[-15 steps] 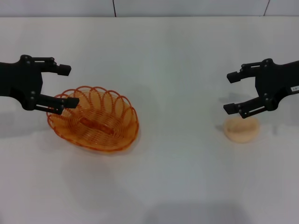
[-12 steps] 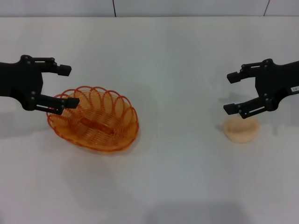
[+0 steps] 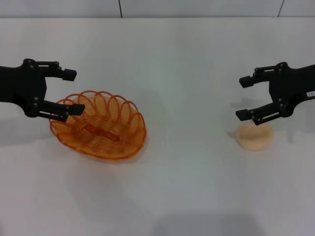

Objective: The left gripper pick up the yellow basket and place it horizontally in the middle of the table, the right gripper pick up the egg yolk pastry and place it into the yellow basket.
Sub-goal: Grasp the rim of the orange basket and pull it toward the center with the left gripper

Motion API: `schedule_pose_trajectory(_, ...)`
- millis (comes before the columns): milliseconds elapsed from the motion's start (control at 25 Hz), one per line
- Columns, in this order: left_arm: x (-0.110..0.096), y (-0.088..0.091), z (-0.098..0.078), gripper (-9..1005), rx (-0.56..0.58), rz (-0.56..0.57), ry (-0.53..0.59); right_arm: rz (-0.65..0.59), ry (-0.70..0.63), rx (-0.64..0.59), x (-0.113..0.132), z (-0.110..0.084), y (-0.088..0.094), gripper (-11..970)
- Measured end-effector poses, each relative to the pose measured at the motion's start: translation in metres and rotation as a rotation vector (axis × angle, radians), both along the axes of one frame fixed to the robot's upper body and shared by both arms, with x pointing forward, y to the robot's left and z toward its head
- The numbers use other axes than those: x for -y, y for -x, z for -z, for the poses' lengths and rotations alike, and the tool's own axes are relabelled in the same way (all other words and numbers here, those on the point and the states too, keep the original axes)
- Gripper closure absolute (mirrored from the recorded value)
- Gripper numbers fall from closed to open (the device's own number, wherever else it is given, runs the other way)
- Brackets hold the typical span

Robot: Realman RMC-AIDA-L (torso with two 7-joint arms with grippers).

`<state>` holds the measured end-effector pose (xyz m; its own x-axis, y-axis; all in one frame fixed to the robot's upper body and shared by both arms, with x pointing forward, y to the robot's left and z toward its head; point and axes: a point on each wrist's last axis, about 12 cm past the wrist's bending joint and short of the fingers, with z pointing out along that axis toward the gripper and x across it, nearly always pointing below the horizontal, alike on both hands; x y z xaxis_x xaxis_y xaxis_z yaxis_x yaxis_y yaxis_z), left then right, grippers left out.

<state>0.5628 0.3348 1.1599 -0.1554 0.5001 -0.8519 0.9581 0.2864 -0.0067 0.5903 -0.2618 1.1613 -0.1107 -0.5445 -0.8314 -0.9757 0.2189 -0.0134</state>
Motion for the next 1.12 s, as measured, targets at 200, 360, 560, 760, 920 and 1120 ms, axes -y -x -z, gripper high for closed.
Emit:
schedule_pose_trajectory(200, 0.000, 0.000, 0.000, 137, 0.000, 0.001, -0.002, 0.002, -0.001, 0.001, 0.000, 0.000, 0.000, 89)
schedule_pose_trajectory(360, 0.000, 0.000, 0.000, 141, -0.002, -0.002, -0.001, 0.003, -0.001, 0.003, 0.000, 0.000, 0.000, 90)
schedule_pose_trajectory(560, -0.001, -0.001, -0.009, 145, -0.042, -0.064, -0.001, 0.005, -0.002, 0.006, 0.001, -0.001, 0.000, 90)
schedule_pose_trajectory(760, -0.002, -0.001, -0.021, 150, -0.171, -0.189, -0.026, 0.007, -0.001, 0.009, 0.001, -0.001, -0.001, 90)
schedule_pose_trajectory(920, -0.001, -0.006, -0.025, 153, -0.317, -0.322, -0.083, 0.005, 0.002, 0.014, -0.001, 0.000, -0.001, 90)
schedule_pose_trajectory(1120, 0.000, -0.017, -0.029, 157, -0.452, -0.472, -0.159, -0.006, 0.001, 0.027, -0.004, 0.001, -0.001, 90)
